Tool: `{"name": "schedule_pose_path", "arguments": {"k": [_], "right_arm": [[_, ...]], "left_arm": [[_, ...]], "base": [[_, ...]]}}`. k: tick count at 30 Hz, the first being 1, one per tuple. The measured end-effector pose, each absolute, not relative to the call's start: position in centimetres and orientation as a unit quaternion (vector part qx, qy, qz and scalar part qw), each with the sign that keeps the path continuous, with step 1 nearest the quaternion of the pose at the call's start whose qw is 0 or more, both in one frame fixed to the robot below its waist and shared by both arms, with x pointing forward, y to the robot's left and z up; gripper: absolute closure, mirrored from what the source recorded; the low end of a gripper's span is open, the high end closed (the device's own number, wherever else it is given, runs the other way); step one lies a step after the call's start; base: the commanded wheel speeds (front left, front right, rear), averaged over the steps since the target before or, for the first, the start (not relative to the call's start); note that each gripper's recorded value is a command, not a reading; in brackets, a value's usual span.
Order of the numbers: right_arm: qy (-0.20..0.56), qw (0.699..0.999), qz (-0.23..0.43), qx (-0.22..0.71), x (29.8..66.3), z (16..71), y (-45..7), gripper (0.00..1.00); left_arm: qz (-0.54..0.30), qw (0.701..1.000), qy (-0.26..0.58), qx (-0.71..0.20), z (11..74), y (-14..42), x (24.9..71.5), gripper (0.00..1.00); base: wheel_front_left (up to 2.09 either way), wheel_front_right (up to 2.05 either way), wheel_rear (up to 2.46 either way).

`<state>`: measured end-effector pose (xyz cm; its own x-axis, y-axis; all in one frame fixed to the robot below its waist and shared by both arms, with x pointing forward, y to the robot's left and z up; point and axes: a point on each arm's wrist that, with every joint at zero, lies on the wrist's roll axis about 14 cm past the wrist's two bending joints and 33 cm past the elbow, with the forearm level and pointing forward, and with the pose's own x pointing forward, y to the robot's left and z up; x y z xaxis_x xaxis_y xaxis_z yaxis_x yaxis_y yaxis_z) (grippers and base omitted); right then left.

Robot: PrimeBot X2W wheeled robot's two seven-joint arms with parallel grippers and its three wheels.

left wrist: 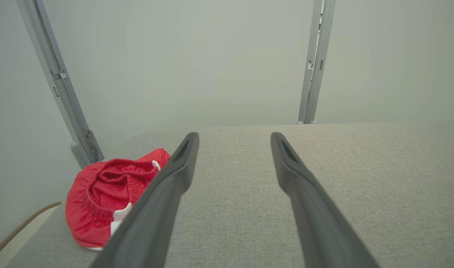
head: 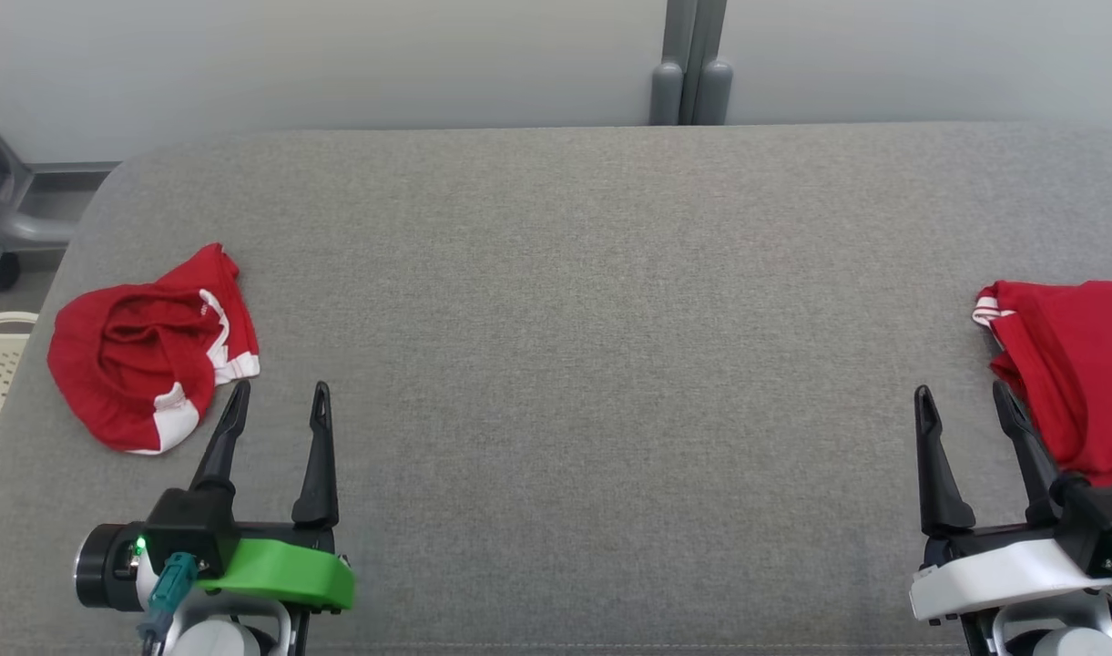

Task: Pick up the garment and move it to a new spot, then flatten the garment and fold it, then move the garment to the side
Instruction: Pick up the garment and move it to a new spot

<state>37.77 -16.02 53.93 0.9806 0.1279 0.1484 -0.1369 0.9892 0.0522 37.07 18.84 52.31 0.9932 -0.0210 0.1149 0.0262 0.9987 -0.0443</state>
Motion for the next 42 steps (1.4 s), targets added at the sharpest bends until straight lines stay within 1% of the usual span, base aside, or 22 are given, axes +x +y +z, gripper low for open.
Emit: {"name": "schedule_pose_path", "arguments": {"k": [8,15,26,35,39,42], "right_arm": [[-0.073,0.988,0.132,0.034,39.5,54.3,-11.5,0.0],[-0.069,0.973,0.216,0.046,40.5,54.3,-5.4,0.0],[-0.062,0.956,0.28,0.057,40.5,54.3,-0.6,0.0],[-0.054,0.954,0.287,0.064,41.0,53.7,0.0,0.0],[-0.051,0.954,0.286,0.068,41.3,53.5,0.0,0.0],[-0.049,0.954,0.286,0.074,41.9,53.4,0.0,0.0]], "left_arm": [[0.057,0.995,-0.072,-0.025,53.3,22.9,35.1,0.0],[0.146,0.987,-0.071,-0.021,53.1,27.7,30.9,0.0],[0.211,0.974,-0.077,-0.02,53.4,30.8,27.0,0.0],[0.211,0.974,-0.075,-0.022,53.4,30.9,27.5,0.0],[0.196,0.975,-0.095,-0.041,54.7,31.0,28.9,0.0],[0.178,0.978,-0.109,-0.03,56.8,32.2,30.7,0.0]], "base": [[0.0,0.0,0.0],[0.0,0.0,0.0],[0.0,0.0,0.0],[0.0,0.0,0.0],[0.0,0.0,0.0],[0.0,0.0,0.0]]}}
